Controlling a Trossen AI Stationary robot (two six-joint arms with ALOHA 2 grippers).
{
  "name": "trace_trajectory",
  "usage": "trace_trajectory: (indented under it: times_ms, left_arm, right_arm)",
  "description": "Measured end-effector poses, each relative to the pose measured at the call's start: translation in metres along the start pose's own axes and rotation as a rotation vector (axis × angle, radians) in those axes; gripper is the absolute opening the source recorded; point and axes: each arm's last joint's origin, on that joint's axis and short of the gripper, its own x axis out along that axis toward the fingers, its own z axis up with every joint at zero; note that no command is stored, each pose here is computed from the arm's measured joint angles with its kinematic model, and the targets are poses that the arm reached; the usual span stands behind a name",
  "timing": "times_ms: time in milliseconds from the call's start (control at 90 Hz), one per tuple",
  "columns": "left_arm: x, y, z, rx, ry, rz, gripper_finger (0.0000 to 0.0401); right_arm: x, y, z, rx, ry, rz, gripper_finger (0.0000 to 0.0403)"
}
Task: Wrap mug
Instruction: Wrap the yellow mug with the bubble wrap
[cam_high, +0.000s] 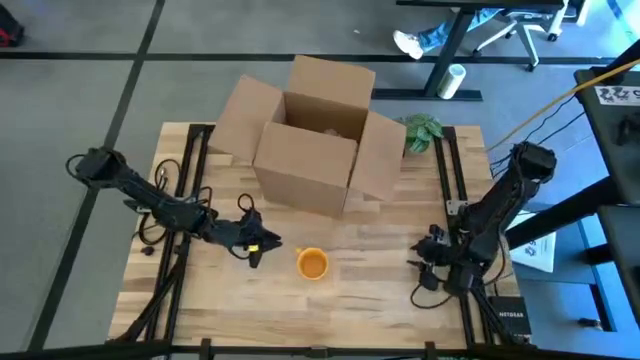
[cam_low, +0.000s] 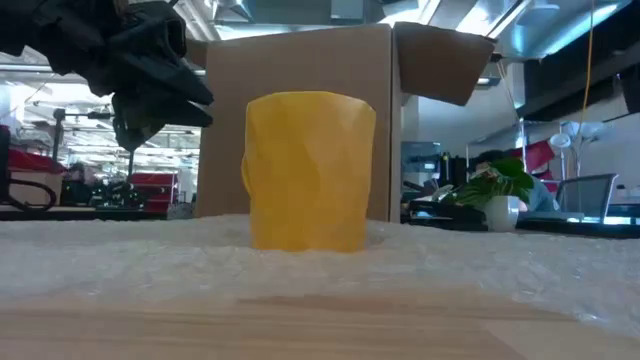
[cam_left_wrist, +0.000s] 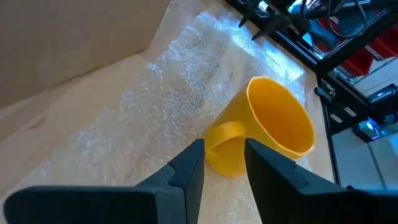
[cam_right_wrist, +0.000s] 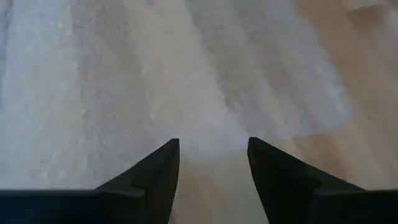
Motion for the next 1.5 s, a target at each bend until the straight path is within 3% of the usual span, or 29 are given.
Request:
trace_trajectory:
  times_ms: [256, 344, 422, 478, 756, 1078, 1233, 1400, 1500]
  left_arm:
    - [0.000, 0.000, 0.000, 0.018, 0.002, -0.001, 0.0098]
    - [0.000, 0.000, 0.000, 0.030, 0.002, -0.002, 0.0098]
    - [0.000, 0.000, 0.000, 0.048, 0.002, -0.003, 0.0098]
    - [0.000, 0.000, 0.000, 0.057, 0.002, -0.003, 0.0098]
    - [0.000, 0.000, 0.000, 0.105, 0.001, -0.004, 0.0098]
    - [-0.001, -0.003, -0.002, 0.126, 0.046, -0.054, 0.0098]
    - [-0.005, -0.012, -0.007, 0.182, 0.047, -0.119, 0.0098]
    - [-0.018, -0.026, -0.006, 0.271, -0.043, -0.173, 0.0098]
    - [-0.029, -0.031, -0.006, 0.302, -0.079, -0.184, 0.0098]
  right_arm:
    - [0.025, -0.007, -0.001, 0.090, 0.022, 0.072, 0.0159]
    - [0.028, -0.005, 0.005, 0.105, 0.001, 0.076, 0.0110]
    - [0.029, 0.000, 0.014, 0.062, -0.026, 0.093, 0.0039]
    - [0.029, 0.006, 0.026, 0.033, -0.070, 0.114, 0.0014]
    - [0.023, 0.025, 0.103, -0.054, -0.351, 0.220, 0.0003]
    - [0.013, 0.034, 0.203, -0.114, -0.452, 0.395, 0.0000]
    - [0.039, 0.044, 0.240, -0.143, -0.386, 0.435, 0.0000]
    - [0.082, 0.050, 0.272, -0.128, -0.320, 0.443, 0.0000]
    - [0.102, 0.054, 0.289, -0.157, -0.292, 0.525, 0.0001]
